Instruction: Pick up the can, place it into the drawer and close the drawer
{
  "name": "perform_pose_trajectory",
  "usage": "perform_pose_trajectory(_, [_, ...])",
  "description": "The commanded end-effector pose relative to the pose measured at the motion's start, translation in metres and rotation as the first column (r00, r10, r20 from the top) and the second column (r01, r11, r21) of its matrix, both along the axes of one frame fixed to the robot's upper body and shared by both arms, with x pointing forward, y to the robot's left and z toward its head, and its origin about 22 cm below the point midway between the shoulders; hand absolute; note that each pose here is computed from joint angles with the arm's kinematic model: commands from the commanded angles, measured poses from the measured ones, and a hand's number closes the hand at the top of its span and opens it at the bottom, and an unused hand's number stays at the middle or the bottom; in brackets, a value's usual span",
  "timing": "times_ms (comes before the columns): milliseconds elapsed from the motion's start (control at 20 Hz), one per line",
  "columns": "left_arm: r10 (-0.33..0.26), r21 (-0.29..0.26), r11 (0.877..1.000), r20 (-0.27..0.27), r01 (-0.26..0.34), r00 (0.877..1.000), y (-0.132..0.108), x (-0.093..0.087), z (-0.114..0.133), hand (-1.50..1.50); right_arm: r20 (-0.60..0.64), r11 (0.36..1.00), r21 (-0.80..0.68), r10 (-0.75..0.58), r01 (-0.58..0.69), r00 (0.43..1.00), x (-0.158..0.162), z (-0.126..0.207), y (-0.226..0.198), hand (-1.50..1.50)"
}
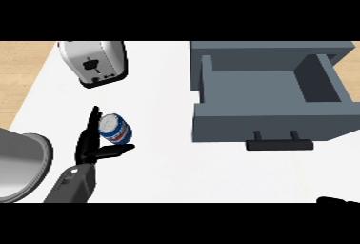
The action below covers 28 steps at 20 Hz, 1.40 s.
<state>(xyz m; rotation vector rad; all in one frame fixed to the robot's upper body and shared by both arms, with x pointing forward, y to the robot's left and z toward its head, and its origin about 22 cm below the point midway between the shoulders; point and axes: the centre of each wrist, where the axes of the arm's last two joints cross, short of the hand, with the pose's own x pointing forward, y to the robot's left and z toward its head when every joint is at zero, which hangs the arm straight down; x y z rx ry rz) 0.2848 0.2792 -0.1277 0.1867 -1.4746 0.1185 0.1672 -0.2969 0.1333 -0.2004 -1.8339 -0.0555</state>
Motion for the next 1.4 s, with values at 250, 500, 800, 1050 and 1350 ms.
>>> perform_pose_trajectory(250, [-0.125,-0.037,0.991,0.025,0.125,0.992,-0.001,0.026,0.011,-1.5,0.028,1.0,-0.005,-0.018,0.018,0.999,0.004,0.01,-0.006,-1.5])
perform_pose_trajectory(500, [-0.179,-0.098,0.978,0.049,0.183,0.983,-0.019,0.035,0.013,1.5,0.034,1.0,-0.006,-0.005,0.005,0.999,0.013,0.012,0.008,-1.5])
perform_pose_trajectory(800, [-0.206,-0.13,0.967,0.099,0.218,0.973,-0.017,0.045,0.021,1.5,0.024,1.0,-0.023,-0.011,0.012,1.0,0.016,0.009,-0.007,-1.5])
perform_pose_trajectory(1050, [-0.221,-0.134,0.961,0.153,0.242,0.963,-0.025,0.06,0.035,1.5,0.029,1.0,-0.012,-0.001,0.001,1.0,-0.005,0.013,-0.006,-1.5])
perform_pose_trajectory(1350, [-0.127,-0.137,0.979,0.159,0.149,0.979,-0.05,0.058,0.032,1.5,0.036,0.999,-0.037,-0.039,0.04,0.999,0.005,0.004,-0.012,-1.5])
